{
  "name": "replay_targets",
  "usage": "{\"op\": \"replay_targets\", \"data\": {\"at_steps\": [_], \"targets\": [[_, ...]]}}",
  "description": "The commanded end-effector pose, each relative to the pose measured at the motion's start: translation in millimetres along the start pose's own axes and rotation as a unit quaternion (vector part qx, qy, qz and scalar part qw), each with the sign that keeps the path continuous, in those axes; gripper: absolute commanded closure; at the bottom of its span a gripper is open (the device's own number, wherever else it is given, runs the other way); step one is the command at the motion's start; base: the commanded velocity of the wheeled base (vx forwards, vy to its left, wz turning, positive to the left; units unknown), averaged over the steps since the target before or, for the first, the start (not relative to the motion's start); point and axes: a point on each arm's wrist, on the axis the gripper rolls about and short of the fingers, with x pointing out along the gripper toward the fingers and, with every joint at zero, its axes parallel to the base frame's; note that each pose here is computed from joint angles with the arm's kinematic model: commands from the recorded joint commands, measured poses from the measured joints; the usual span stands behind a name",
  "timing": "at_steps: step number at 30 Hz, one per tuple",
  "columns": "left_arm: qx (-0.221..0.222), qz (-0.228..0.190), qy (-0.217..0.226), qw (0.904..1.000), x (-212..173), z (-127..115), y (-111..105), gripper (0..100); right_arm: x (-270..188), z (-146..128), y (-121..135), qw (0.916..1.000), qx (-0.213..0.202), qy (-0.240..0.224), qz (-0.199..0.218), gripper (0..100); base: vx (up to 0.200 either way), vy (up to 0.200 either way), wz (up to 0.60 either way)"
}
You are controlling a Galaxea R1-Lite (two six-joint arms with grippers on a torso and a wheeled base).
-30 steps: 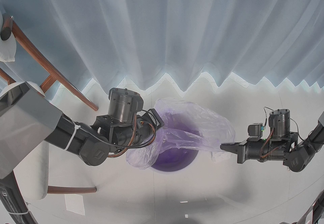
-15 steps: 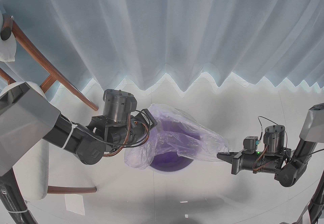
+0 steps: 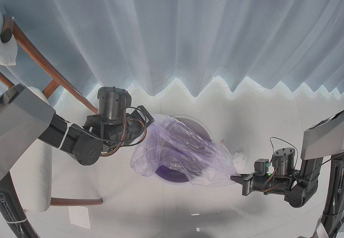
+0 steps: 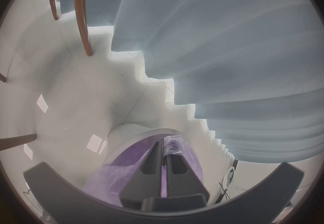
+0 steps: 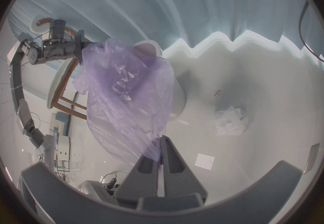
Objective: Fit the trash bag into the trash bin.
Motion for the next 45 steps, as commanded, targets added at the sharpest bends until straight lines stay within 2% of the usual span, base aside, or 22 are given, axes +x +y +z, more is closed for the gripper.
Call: {"op": "replay_targets", "data": {"at_steps": [1, 3, 4, 7, 11, 14, 16, 20, 23, 26, 36, 42, 43, 45], "targets": [[0.004, 0.000, -0.002, 1.0000, -0.3, -4.5, -3.4, 100, 9.1, -4.4, -3.7, 0.9998, -0.002, 0.006, -0.018, 100, 0.000, 0.000, 0.00], [0.008, -0.006, 0.006, 0.9999, -1.4, -11.7, -8.5, 100, 12.9, -1.9, -4.7, 0.9998, -0.009, -0.003, -0.020, 100, 0.000, 0.000, 0.00], [0.008, -0.006, 0.006, 0.9999, -1.4, -11.7, -8.5, 100, 12.9, -1.9, -4.7, 0.9998, -0.009, -0.003, -0.020, 0, 0.000, 0.000, 0.00], [0.011, -0.014, 0.009, 0.9998, -3.5, -14.6, -13.4, 100, 6.3, 8.1, 6.0, 0.9987, -0.029, -0.042, -0.006, 0, 0.000, 0.000, 0.00], [0.017, -0.014, 0.008, 0.9997, -3.8, -14.2, -14.0, 100, -14.6, 8.3, 18.3, 0.9978, -0.040, -0.053, 0.011, 0, 0.000, 0.000, 0.00], [0.042, -0.014, 0.008, 0.9990, -4.7, -13.7, -13.4, 100, -33.7, 12.0, 25.7, 0.9960, -0.062, -0.063, 0.013, 0, 0.000, 0.000, 0.00], [0.048, -0.017, 0.007, 0.9987, -5.7, -14.0, -14.9, 100, -33.9, 22.8, 26.5, 0.9928, -0.081, -0.088, 0.006, 0, 0.000, 0.000, 0.00], [0.051, -0.029, 0.008, 0.9983, -10.5, -13.5, -21.3, 100, -26.1, 44.1, 24.4, 0.9850, -0.106, -0.130, -0.039, 0, 0.000, 0.000, 0.00], [0.053, -0.029, 0.009, 0.9982, -10.6, -14.3, -21.3, 100, -23.3, 52.0, 24.7, 0.9825, -0.111, -0.145, -0.037, 0, 0.000, 0.000, 0.00], [0.054, -0.030, 0.011, 0.9980, -12.7, -16.1, -22.3, 100, -16.0, 68.8, 28.8, 0.9766, -0.115, -0.180, -0.026, 0, 0.000, 0.000, 0.00], [0.073, -0.030, 0.026, 0.9966, -23.7, -25.9, -21.7, 100, 10.2, 84.0, 40.2, 0.9715, -0.123, -0.203, 0.014, 0, 0.000, 0.000, 0.00], [0.078, -0.028, 0.021, 0.9964, -25.2, -21.2, -20.2, 100, 27.1, 89.4, 36.8, 0.9739, -0.118, -0.193, 0.015, 0, 0.000, 0.000, 0.00], [0.078, -0.028, 0.021, 0.9964, -25.2, -21.3, -20.1, 100, 28.0, 90.8, 36.7, 0.9736, -0.118, -0.195, 0.015, 100, 0.000, 0.000, 0.00], [0.078, -0.027, 0.023, 0.9964, -24.7, -21.3, -19.3, 100, 33.1, 97.3, 36.3, 0.9751, -0.100, -0.197, 0.020, 100, 0.000, 0.000, 0.00]]}}
